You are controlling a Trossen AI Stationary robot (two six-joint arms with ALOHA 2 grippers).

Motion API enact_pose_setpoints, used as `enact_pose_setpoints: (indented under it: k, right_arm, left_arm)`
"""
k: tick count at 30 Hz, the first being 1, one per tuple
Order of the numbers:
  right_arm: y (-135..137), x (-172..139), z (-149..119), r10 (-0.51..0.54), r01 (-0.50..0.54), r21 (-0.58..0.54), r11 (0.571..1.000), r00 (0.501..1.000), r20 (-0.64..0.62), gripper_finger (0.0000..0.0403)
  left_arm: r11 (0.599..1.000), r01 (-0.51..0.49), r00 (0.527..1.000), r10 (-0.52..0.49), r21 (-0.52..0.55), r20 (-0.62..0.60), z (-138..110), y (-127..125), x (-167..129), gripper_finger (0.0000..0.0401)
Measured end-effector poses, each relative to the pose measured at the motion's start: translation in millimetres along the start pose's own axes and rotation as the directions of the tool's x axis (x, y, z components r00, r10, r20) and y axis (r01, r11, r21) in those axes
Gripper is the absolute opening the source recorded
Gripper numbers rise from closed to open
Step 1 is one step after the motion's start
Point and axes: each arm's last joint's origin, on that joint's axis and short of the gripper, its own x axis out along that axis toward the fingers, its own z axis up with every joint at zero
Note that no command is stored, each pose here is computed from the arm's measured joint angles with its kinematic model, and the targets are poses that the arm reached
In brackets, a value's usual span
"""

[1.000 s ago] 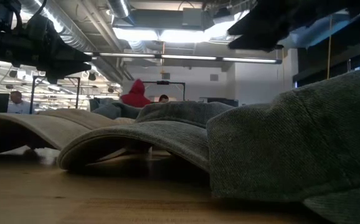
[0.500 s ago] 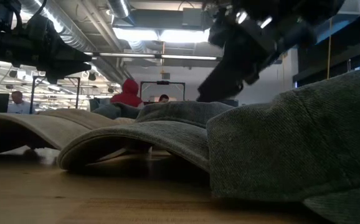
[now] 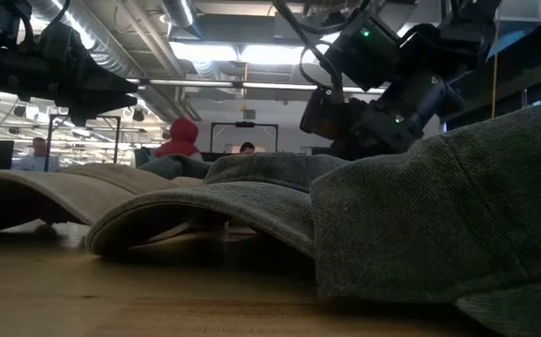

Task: Pick & Place hat
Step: Put the middle black cap into the orange bin

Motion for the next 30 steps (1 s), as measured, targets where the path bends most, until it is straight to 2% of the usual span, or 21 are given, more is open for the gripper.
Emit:
enact_pose_setpoints:
  k: [3, 6, 20, 22, 25, 30]
  right_arm:
    - [-1, 5, -3, -0.022, 0.022, -0.001, 1.0, 1.0, -0.011, 0.0286]
    - [-1, 5, -4, -0.045, 0.045, -0.008, 0.999, 0.999, -0.014, 0.026]
    - [-3, 2, -6, -0.068, 0.066, -0.05, 0.997, 0.997, -0.038, 0.0065]
    - [-2, -6, -3, -0.068, 0.065, -0.053, 0.996, 0.997, -0.044, 0.0049]
    - [-1, -27, 0, -0.081, 0.075, -0.063, 0.995, 0.993, -0.085, 0.0049]
    - [-1, -81, 16, -0.22, 0.218, -0.064, 0.974, 0.975, -0.035, 0.0049]
  left_arm:
    - [1.0, 0.0, 1.0, 0.0, 0.0, 0.0, 0, 0, 0, 0.0169]
    - [1.0, 0.0, 1.0, 0.0, 0.0, 0.0, 0, 0, 0, 0.0169]
    - [1.0, -0.001, 1.0, 0.001, 0.0, 0.0, 0, 0, 0, 0.0169]
    - [1.0, 0.0, 1.0, 0.0, 0.0, 0.0, 0, 0, 0, 0.0169]
    - [1.0, -0.001, 1.0, 0.001, 0.0, -0.001, 0, 0, 0, 0.0169]
    - [1.0, -0.003, 1.0, 0.003, 0.002, -0.006, 0, 0, 0, 0.0169]
